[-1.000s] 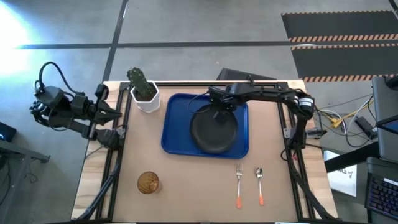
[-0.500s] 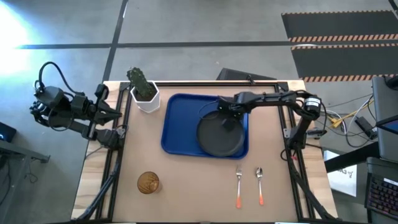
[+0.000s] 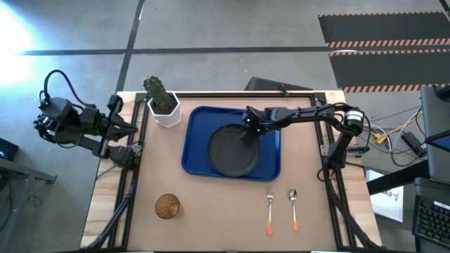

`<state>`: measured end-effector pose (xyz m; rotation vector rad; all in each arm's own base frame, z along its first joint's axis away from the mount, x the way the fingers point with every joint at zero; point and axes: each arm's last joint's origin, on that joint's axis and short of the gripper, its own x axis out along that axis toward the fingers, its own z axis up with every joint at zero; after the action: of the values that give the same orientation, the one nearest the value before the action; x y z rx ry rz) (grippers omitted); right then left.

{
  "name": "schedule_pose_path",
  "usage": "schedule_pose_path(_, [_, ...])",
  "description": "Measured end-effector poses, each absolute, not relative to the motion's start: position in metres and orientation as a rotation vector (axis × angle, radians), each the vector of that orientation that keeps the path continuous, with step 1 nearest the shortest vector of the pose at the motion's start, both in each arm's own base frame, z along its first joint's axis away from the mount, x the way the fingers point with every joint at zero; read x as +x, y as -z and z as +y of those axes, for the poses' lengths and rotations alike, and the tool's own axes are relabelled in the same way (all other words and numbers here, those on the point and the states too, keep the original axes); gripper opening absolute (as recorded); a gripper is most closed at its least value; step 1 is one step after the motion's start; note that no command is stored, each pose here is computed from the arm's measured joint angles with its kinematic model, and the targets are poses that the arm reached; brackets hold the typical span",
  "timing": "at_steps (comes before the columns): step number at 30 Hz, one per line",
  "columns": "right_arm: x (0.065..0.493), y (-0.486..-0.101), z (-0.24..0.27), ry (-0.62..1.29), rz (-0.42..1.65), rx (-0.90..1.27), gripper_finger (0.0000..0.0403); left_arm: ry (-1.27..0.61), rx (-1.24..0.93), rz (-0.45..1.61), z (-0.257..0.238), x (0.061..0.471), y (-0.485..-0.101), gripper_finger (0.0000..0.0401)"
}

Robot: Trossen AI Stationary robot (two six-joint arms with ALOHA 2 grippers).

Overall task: Pick and place plate/cup/fork/spoon on tray
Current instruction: Put the black plate on the left of the blue tray

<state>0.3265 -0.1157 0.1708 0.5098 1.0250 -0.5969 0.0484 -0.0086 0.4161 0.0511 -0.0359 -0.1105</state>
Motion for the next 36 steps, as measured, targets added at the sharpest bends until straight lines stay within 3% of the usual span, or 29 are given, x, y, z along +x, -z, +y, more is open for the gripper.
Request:
schedule_pose_path(9, [0.339, -0.181, -0.120, 0.619, 0.871, 0.584, 0.0007, 0.110, 0.051, -0.036, -0.009, 0.048, -0.416, 0.0006])
schedule_pose_path(22, [0.336, -0.160, -0.104, 0.622, 0.794, 0.679, 0.0007, 0.110, 0.056, -0.020, -0.009, 0.049, -0.414, 0.0006])
schedule_pose_path(36, [0.329, -0.147, -0.097, 0.601, 0.831, 0.687, 0.0008, 0.110, 0.056, -0.020, -0.009, 0.049, -0.414, 0.0006])
